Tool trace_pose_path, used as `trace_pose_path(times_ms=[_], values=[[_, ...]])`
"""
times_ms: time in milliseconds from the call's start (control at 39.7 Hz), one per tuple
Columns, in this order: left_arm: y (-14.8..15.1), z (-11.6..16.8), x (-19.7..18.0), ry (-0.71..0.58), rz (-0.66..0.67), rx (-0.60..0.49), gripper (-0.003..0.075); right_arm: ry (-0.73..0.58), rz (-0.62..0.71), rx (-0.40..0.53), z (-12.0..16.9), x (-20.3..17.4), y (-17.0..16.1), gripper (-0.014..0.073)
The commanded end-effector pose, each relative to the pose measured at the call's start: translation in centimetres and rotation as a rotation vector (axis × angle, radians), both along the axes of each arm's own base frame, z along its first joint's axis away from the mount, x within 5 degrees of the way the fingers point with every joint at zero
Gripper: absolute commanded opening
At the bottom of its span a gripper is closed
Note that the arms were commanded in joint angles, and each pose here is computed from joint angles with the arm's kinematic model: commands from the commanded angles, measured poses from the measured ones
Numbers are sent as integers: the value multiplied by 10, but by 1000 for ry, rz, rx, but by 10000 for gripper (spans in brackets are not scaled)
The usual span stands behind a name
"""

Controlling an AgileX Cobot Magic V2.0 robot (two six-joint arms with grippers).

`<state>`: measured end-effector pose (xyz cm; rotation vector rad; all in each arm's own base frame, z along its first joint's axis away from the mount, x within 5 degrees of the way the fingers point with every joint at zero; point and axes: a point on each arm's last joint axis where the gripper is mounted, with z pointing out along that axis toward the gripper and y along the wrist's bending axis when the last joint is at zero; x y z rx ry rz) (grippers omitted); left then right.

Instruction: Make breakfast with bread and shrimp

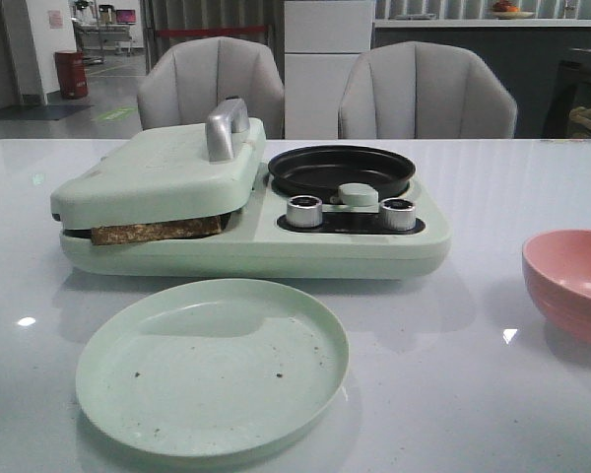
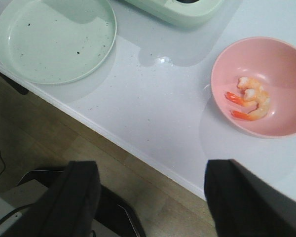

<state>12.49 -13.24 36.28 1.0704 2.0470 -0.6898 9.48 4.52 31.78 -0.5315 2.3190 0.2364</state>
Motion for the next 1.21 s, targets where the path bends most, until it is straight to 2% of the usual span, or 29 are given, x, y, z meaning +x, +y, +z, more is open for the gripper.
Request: trace_pose_path(times_ms=[0, 126, 403, 655, 806, 1033, 1184], values=[[17, 14, -6, -79, 153, -55, 102, -75, -8, 29, 12, 3, 0, 547], [33, 18, -12, -155, 258, -60, 101, -75, -8, 29, 12, 3, 0, 547], [37, 24, -20, -165, 257, -112, 101, -86, -9, 34, 13, 4, 1, 547], [37, 23, -20, -161, 256, -111, 101, -86, -9, 38, 12, 5, 1, 547], [36, 23, -19, -159, 257, -110, 101, -63, -43, -17, 9, 17, 1, 547], [36, 23, -19, -159, 257, -110, 101, 47, -231, -166, 3, 47, -5, 547], [36, 23, -19, -159, 257, -110, 101, 99, -307, -256, 6, 72, -4, 547]])
